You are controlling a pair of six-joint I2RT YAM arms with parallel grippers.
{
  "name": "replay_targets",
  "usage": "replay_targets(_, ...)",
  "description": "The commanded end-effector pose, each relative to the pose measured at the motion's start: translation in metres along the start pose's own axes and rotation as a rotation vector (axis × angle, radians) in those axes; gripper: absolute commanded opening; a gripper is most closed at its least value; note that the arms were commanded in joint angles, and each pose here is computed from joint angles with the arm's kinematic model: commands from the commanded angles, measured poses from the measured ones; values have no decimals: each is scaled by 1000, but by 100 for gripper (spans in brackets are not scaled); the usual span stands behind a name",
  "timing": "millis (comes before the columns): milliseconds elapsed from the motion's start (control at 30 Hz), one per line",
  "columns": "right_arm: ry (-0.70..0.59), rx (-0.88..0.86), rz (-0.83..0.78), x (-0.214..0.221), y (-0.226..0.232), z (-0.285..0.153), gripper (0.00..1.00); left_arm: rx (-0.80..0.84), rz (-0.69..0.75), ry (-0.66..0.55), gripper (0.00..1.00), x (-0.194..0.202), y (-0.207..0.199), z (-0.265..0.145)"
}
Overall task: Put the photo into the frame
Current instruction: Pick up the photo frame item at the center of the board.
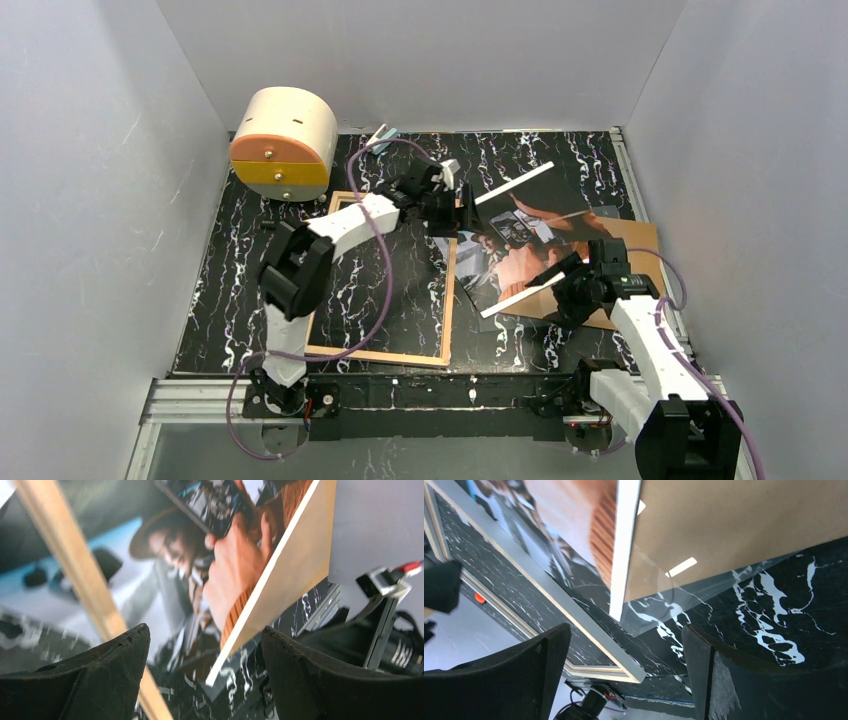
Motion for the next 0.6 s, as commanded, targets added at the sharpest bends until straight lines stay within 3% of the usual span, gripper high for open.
replay_targets(0,41,-74,98,11,-7,6,91,121,67,16,78,-15,-26,30)
replay_targets(300,60,-11,158,23,-32,23,85,234,126,63,70,4,-29,78)
replay_targets(567,-78,118,152,10,-43,24,86,149,166,24,66,14,-11,105)
Point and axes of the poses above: each gripper's point midway between its finger pads, its own z axis out along the fingers, its own y axis along the line the jaws close on, x = y × z, the point moved 8 cm from there along -z, back along the fingers, and after that the axes turned 6 degrees about -z, right-handed, at the moved point
